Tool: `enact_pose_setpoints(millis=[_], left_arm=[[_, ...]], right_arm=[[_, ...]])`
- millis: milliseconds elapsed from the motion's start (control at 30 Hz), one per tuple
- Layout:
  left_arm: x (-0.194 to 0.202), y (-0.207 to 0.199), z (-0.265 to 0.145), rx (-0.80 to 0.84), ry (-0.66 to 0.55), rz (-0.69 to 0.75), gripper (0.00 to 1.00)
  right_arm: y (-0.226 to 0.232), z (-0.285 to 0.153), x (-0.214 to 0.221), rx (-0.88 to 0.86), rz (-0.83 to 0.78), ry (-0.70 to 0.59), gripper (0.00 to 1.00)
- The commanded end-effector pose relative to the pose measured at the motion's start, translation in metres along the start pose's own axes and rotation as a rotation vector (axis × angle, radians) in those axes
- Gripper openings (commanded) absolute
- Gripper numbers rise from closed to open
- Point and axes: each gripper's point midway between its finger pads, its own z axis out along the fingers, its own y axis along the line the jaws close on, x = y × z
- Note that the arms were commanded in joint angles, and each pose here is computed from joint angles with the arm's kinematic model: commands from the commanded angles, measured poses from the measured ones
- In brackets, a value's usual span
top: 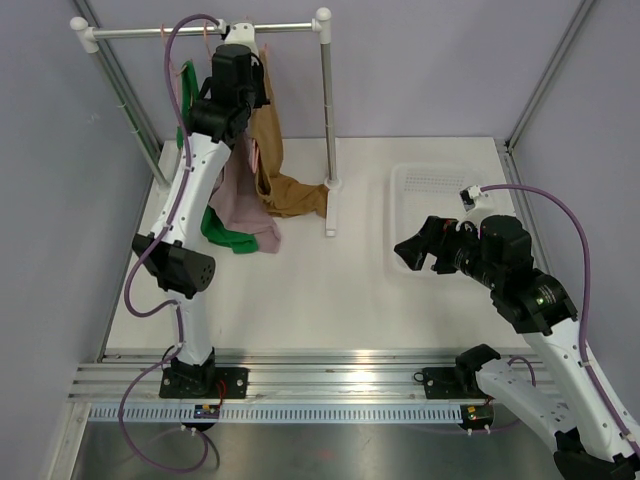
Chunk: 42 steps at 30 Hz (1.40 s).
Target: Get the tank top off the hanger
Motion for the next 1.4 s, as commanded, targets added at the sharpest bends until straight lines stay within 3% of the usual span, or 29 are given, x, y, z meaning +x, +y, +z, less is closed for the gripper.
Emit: enact_pose_setpoints(millis=[0, 267, 600, 667, 867, 1067, 1200, 1367], left_arm=[[-0.081, -0.001, -0.042, 0.054, -0.208, -0.066, 0.0], [-0.104, 0.001, -0.088, 0.102, -0.255, -0.12, 0.0], [-0.077, -0.015, -0.16, 0.295, -0.154, -0.205, 0.0], [-0.08, -0.022, -0.189, 0.376, -0.162, -0.232, 0.0], [-0.032, -0.035, -0.252, 0.533, -0.102, -0.279, 0.0], [0.029, -0.038, -0.308, 0.68, -0.061, -0.301, 0.0], [0.071, -0.045, -0.333, 0.798, -0.003, -0.305, 0.0], [0.119, -0.053, -0.343, 0.9, 0.033, -0.382, 0.0]], right_arm=[[0.007, -0.004, -0.008, -0.025, -0.02, -0.029, 0.98], [0.009, -0.004, -0.008, -0.034, -0.018, -0.027, 0.98], [0.015, -0.01, -0.016, -0.05, -0.038, -0.048, 0.98], [0.016, -0.012, -0.017, -0.053, -0.042, -0.05, 0.98], [0.028, -0.014, -0.035, -0.09, -0.072, -0.092, 0.98], [0.081, -0.012, -0.056, -0.346, -0.072, -0.111, 0.98], [0.115, 0.002, -0.057, -0.545, -0.015, -0.05, 0.96], [0.118, 0.058, -0.063, -0.53, 0.106, -0.037, 0.93]])
